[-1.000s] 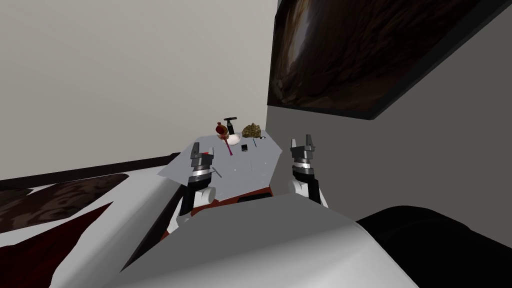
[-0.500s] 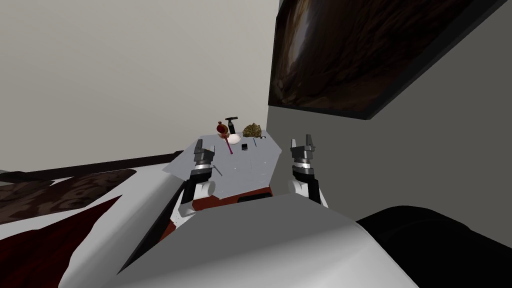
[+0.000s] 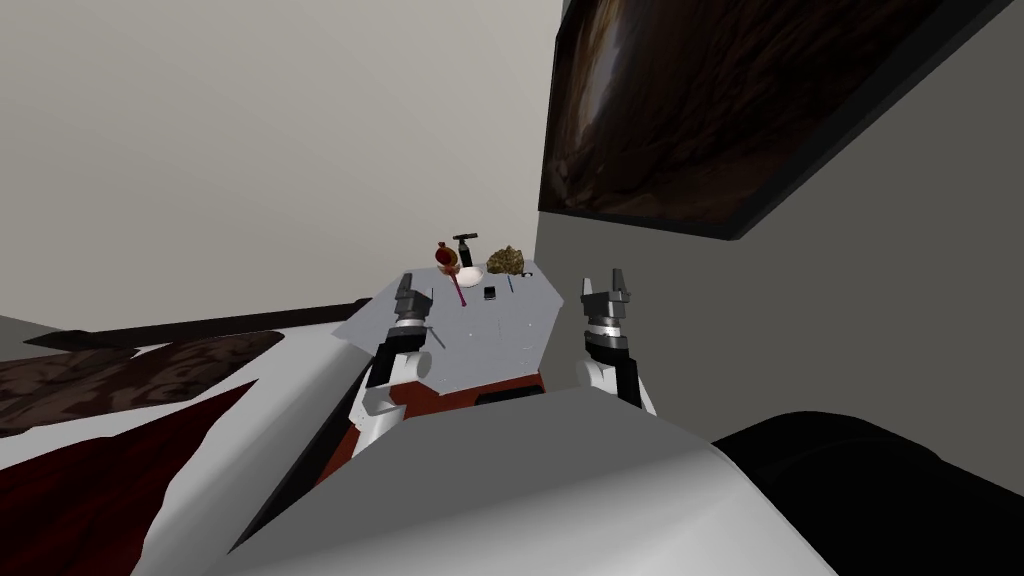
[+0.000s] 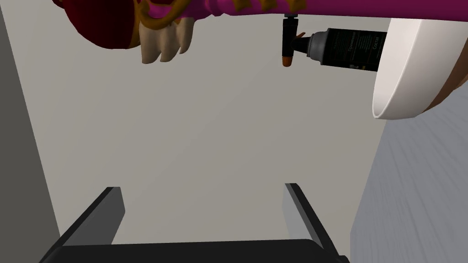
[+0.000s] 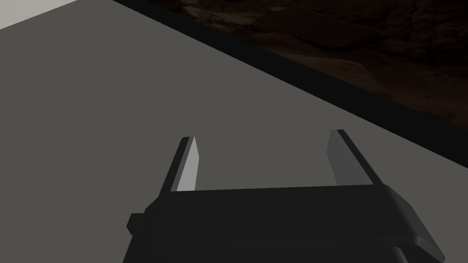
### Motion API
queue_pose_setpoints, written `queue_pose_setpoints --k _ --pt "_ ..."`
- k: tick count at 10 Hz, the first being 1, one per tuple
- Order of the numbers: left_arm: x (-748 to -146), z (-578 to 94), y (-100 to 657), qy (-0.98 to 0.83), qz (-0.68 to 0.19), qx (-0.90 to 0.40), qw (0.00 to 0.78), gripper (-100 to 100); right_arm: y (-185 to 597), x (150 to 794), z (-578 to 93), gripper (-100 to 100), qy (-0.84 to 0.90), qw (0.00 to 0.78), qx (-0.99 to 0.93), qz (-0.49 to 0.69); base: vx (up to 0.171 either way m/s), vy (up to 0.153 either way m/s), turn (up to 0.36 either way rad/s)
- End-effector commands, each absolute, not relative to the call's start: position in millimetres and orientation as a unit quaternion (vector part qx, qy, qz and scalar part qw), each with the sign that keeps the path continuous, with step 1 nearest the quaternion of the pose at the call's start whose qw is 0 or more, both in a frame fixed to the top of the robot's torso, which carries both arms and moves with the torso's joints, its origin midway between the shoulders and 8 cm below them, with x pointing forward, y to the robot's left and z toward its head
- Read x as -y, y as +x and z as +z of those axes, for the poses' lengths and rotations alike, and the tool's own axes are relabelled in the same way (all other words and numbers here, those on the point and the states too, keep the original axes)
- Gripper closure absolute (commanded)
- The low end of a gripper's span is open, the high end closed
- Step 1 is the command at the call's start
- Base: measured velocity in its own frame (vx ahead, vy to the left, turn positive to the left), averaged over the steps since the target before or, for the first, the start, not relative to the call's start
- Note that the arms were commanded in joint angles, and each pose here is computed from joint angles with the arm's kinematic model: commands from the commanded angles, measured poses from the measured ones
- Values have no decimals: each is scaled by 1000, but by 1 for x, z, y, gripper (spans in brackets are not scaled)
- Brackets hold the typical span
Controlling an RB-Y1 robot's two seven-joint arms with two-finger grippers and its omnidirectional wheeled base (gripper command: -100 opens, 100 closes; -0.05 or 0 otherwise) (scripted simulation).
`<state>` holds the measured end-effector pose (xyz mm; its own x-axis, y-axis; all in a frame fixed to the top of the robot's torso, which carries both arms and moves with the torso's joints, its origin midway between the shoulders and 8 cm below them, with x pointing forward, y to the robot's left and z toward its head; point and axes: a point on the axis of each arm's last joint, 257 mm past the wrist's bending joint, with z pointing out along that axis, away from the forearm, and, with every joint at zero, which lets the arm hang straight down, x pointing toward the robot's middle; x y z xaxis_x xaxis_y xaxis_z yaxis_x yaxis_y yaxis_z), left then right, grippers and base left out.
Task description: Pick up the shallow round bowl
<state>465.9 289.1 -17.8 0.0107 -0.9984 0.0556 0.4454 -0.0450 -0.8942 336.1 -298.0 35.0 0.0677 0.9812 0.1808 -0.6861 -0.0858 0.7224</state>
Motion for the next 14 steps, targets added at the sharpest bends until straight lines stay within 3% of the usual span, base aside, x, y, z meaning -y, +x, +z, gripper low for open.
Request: queue_pose_setpoints --k 1,14 --pt "-289 -23 471 -400 -603 -363 588 -100 336 298 35 0 349 642 -212 649 -11 -11 -14" --pt "-271 -37 552 -454 -581 -430 520 -100 336 298 35 0 349 642 -212 649 -16 -15 46"
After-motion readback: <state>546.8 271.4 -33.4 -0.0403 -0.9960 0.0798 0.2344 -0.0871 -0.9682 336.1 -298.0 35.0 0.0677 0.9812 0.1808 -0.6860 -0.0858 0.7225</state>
